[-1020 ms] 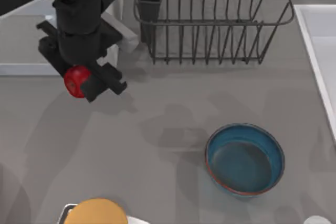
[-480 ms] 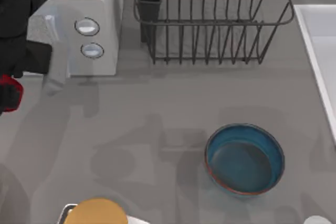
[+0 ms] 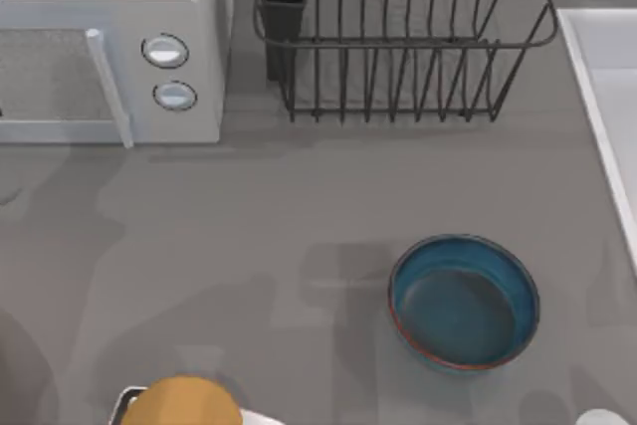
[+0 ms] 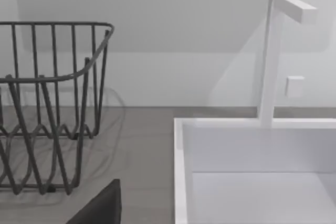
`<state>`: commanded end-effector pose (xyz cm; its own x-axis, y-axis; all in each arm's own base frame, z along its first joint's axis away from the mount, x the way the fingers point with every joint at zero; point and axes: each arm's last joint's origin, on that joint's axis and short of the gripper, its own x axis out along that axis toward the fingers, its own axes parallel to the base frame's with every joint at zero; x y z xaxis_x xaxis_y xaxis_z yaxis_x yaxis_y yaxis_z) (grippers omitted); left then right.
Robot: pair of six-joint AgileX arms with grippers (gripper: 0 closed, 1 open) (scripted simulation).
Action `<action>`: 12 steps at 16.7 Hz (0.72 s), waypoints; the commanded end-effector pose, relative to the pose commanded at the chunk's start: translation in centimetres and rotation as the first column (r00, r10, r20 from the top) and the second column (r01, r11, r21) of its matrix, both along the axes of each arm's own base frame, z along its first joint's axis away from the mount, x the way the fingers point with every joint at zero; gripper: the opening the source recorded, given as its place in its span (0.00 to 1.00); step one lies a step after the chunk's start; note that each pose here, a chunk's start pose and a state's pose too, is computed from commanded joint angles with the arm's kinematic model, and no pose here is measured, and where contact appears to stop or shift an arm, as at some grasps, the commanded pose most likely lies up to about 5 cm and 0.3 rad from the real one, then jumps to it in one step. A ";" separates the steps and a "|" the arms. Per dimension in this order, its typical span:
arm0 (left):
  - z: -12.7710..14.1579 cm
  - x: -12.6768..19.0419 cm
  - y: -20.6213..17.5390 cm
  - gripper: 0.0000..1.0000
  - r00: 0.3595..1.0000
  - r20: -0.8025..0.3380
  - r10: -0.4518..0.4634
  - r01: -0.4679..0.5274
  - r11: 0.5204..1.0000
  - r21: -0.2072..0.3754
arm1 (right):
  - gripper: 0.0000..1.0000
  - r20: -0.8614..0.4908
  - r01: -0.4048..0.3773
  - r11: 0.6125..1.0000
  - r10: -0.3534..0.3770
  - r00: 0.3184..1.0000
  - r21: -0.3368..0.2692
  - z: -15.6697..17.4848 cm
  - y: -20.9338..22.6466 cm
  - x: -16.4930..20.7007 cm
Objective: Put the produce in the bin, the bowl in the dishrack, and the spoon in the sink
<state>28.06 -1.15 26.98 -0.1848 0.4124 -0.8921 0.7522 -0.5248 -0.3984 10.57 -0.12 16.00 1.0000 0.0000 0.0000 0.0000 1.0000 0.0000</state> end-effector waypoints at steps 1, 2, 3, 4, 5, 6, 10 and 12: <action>0.0 -0.3 0.5 0.00 0.996 -0.040 -0.074 0.073 0.997 -0.015 | 1.00 0.000 0.000 1.000 0.000 1.000 0.000 0.0 0.0 0.0; 0.1 -0.6 1.0 0.00 0.986 -0.077 -0.145 0.143 0.989 -0.034 | 1.00 0.000 0.000 1.000 0.000 1.000 0.000 0.0 0.0 0.0; 0.1 -0.9 1.4 0.00 0.971 -0.110 -0.214 0.209 0.976 -0.055 | 1.00 0.000 0.000 1.000 0.000 1.000 0.000 0.0 0.0 0.0; 0.0 -1.1 1.8 0.00 0.951 -0.138 -0.277 0.268 0.960 -0.079 | 1.00 0.000 0.000 1.000 0.000 1.000 0.000 0.0 0.0 0.0; 0.0 -1.3 2.1 0.00 0.927 -0.162 -0.337 0.324 0.940 -0.103 | 1.00 0.000 0.000 1.000 0.000 1.000 0.000 0.0 0.0 0.0; 0.0 -1.5 2.4 0.00 0.902 -0.180 -0.392 0.374 0.919 -0.127 | 1.00 0.000 0.000 1.000 0.000 1.000 0.000 0.0 0.0 0.0; -0.3 -1.9 3.3 0.00 0.794 -0.216 -0.569 0.529 0.821 -0.216 | 1.00 0.000 0.000 1.000 0.000 1.000 0.000 0.0 0.0 0.0; -0.5 -1.9 3.6 0.00 0.742 -0.218 -0.634 0.585 0.771 -0.251 | 1.00 0.000 0.000 1.000 0.000 1.000 0.000 0.0 0.0 0.0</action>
<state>26.13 2.44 26.50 -0.1884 0.3828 -0.9044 0.1210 -0.9049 -0.4082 10.57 -0.12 16.00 1.0000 0.0000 0.0000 0.0000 1.0000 0.0000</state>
